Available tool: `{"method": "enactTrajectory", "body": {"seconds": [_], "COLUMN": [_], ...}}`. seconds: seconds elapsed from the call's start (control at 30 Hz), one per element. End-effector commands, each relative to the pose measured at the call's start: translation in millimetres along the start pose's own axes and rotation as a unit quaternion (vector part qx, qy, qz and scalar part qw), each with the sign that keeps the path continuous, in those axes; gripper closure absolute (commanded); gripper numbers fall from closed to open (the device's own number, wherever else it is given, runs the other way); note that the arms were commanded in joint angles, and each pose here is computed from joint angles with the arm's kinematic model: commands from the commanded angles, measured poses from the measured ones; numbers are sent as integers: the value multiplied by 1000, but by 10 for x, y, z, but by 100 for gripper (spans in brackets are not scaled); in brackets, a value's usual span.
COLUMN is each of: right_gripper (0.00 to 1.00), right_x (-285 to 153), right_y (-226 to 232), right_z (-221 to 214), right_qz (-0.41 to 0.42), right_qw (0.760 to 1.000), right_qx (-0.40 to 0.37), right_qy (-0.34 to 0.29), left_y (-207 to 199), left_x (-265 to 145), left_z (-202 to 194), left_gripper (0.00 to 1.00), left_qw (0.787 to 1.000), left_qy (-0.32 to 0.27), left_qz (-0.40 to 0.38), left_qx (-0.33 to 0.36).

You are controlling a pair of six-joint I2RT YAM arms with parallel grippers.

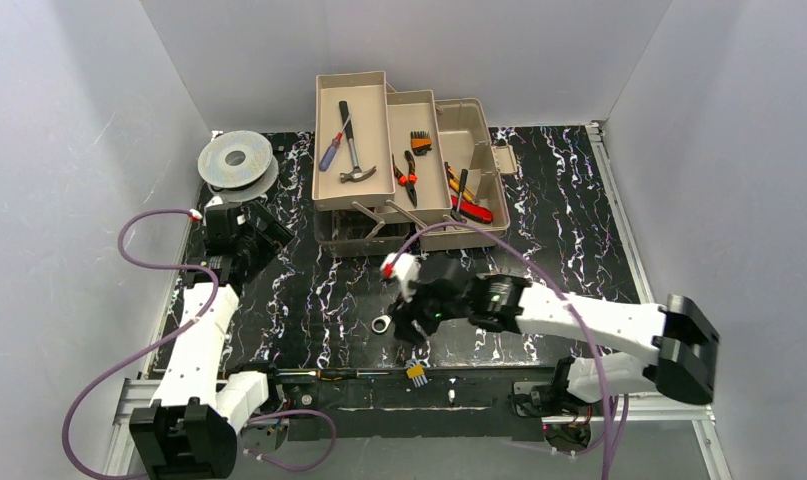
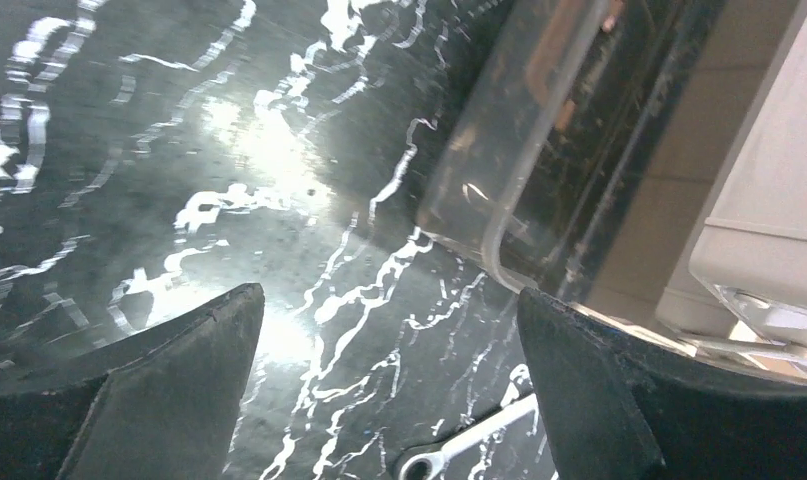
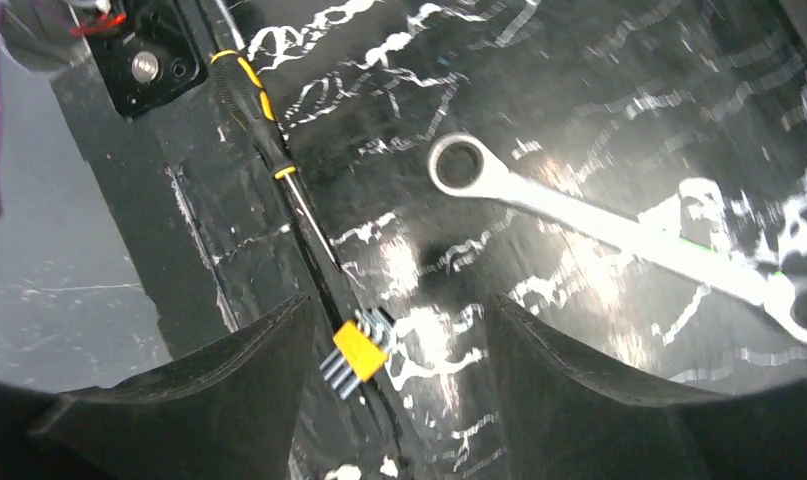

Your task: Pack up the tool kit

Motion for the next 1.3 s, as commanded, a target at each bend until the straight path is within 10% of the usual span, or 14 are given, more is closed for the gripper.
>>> {"method": "enactTrajectory", "body": {"seconds": [0.0,0.93,1.27], "right_gripper": [28,40,92], "right_x": [297,1881,1526], "right_y": [328,1041,972], "right_z": [328,-99,134], "right_qz": [-17,-29,-54], "right_qw": [992,958,968], "right_qx": [-128,-255,-239], "right_qy": [-15,129,50], "left_y": [231,-28,-29], "left_x": [-307,-240,-192], "left_z": [116,449,433], "left_gripper": [2,2,2], "left_qw": [993,993,993], "left_qy": [-19,26,30], "left_qz": [107,34,29], "left_qx": [49,110,108]}}
Point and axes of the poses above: each gripper's point midway between its finger pads, its own x axis out along the fingers, its own y axis along the line the jaws close on, z = x × y, the point moved 7 cm from there along -x, back along the fingers, and after that the axes turned 7 degrees about x, right-handed, at the moved point
